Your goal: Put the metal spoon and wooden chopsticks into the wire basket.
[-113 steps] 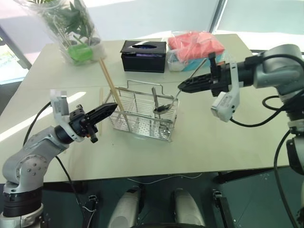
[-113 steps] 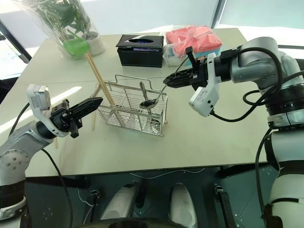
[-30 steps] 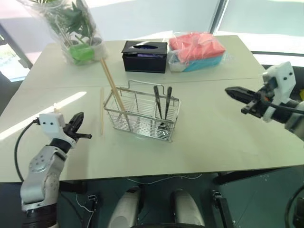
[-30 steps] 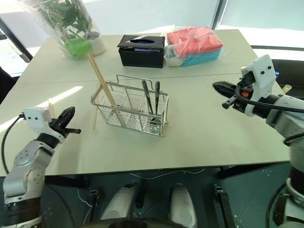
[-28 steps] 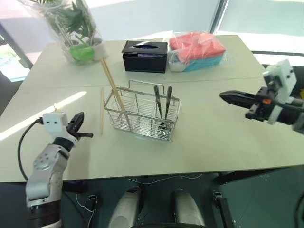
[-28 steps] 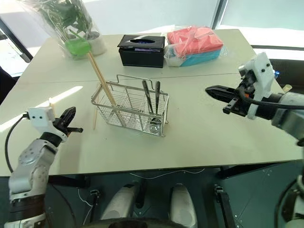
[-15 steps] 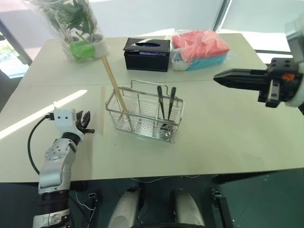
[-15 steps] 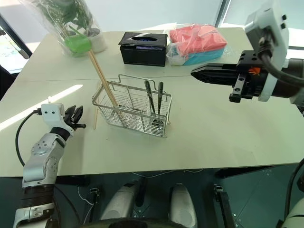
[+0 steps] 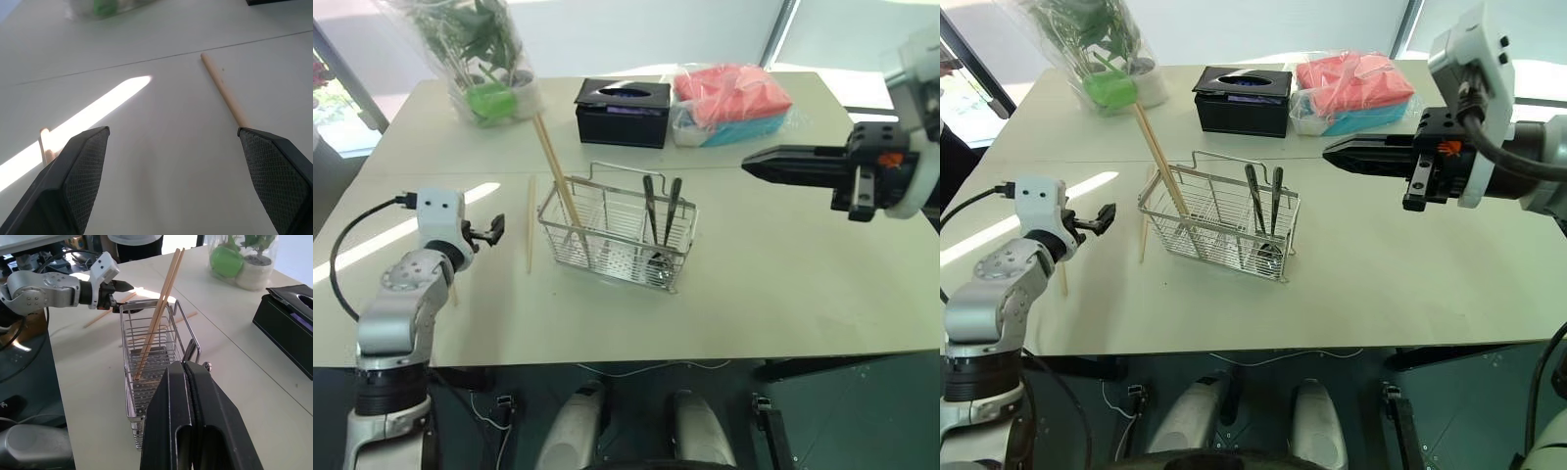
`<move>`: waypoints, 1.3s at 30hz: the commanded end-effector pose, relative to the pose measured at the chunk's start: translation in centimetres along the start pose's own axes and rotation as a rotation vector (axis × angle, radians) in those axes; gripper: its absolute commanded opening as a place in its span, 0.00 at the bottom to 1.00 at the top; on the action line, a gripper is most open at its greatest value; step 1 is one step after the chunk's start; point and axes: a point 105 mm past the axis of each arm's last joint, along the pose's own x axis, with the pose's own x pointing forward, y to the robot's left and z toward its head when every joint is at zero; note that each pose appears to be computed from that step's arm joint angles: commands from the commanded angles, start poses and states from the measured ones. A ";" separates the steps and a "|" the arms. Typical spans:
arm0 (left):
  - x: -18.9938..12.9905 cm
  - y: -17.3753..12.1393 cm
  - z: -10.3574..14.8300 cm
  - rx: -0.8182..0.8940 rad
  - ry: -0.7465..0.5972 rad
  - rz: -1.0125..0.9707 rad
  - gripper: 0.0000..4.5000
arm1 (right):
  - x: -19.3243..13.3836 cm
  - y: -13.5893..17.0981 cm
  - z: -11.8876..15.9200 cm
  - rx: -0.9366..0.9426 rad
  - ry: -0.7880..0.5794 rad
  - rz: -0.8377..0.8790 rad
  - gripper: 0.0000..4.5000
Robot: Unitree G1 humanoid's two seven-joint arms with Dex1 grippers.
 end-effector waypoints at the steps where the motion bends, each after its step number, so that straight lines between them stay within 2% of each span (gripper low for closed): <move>1: 0.2 -0.5 2.1 -0.034 0.026 -0.073 0.98 | -0.1 -0.2 0.3 -0.029 -0.026 -0.008 0.00; 7: 2.0 -1.6 3.5 -0.009 0.160 -0.066 0.98 | 0.3 -0.5 0.1 -0.029 -0.047 -0.012 0.00; 11: 2.7 -1.7 2.4 -0.075 0.335 -0.032 0.98 | 0.5 -0.6 0.1 -0.034 -0.064 -0.020 0.00; 17: 3.5 -2.2 1.4 -0.149 0.459 0.007 0.98 | 0.7 -0.6 0.1 -0.034 -0.079 -0.031 0.00; 21: 3.9 -3.1 0.6 -0.201 0.489 -0.001 0.98 | 0.6 -0.5 0.2 -0.036 -0.081 -0.036 0.00; 24: 3.7 -4.4 -0.9 -0.251 0.584 0.006 0.98 | 0.6 -0.5 0.3 -0.037 -0.083 -0.038 0.00; 32: 4.0 -5.8 -0.9 -0.278 0.613 0.005 0.98 | 0.6 -0.5 0.8 -0.032 -0.112 -0.040 0.00; 38: 4.2 -5.8 -0.7 -0.313 0.610 0.014 0.98 | 0.4 -0.8 0.7 -0.030 -0.117 -0.062 0.00; 39: 4.2 -5.8 -0.7 -0.321 0.611 0.014 0.94 | 0.4 -0.8 0.7 -0.029 -0.118 -0.063 0.00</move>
